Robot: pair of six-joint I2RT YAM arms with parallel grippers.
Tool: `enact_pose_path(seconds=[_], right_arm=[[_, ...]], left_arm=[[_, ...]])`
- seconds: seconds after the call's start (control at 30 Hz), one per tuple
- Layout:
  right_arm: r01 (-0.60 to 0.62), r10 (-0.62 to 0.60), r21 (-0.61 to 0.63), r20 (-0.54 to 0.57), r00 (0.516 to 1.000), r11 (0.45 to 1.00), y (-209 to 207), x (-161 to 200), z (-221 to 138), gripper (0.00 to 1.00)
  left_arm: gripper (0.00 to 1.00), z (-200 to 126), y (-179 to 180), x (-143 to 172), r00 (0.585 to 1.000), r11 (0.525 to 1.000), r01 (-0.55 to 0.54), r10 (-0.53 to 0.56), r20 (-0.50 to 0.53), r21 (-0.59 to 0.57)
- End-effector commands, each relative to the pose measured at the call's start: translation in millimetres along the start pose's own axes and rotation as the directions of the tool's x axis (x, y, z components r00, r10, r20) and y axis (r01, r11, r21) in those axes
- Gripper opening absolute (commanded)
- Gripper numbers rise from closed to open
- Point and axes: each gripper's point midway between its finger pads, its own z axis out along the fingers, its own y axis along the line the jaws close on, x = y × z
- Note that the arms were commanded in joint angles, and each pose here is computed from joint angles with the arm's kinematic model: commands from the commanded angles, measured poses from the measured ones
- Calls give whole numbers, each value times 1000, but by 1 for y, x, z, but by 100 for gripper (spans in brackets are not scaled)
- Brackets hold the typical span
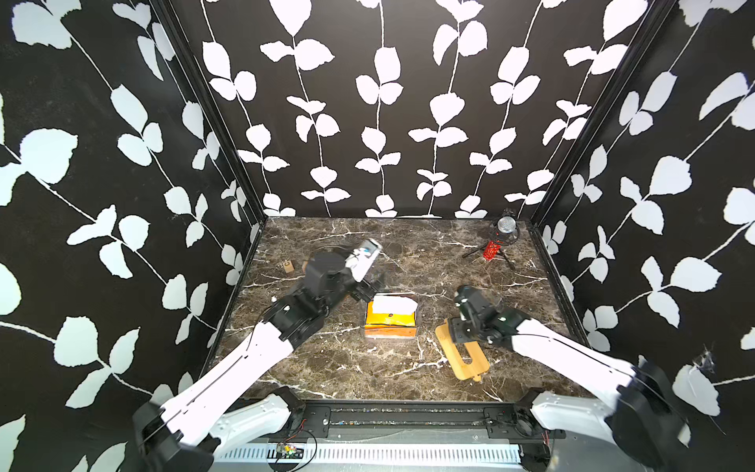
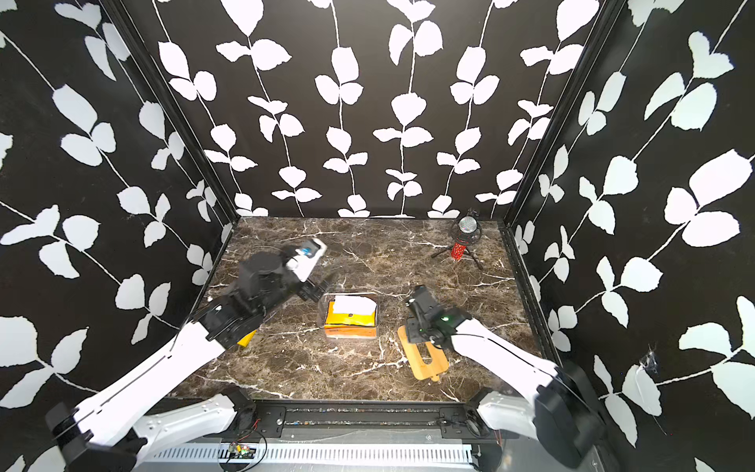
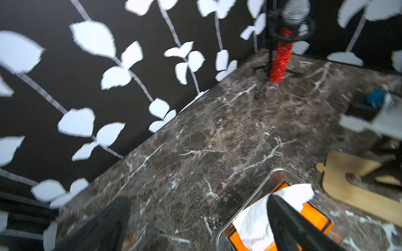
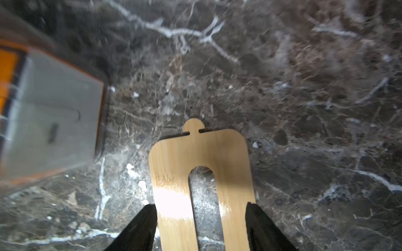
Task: Put the tissue paper into the tissue box
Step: Pick up the box lid from the center of the board.
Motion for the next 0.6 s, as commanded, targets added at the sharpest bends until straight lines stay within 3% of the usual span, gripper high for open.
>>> enact_pose_path(seconds=[0.0,0.13,0.33,0.57], right_arm=[[77,-78,29,5,997,997,15,-15,6,68],[102,-100,37,-39,994,994,25,-11,21,68],[111,-103,111,-75,992,988,13,-3,26,61],[93,-87,49,-125,988,994,22,16,38,56]], left_arm=[[99,-6,31,41,975,968,192,-207,-80,-163],[99,-9,32,66,957,954,245,-266,-113,-172],[99,-4,27,79,949,952,257,-281,-142,-164],[99,1,22,83,942,949,278,-299,-150,-148]])
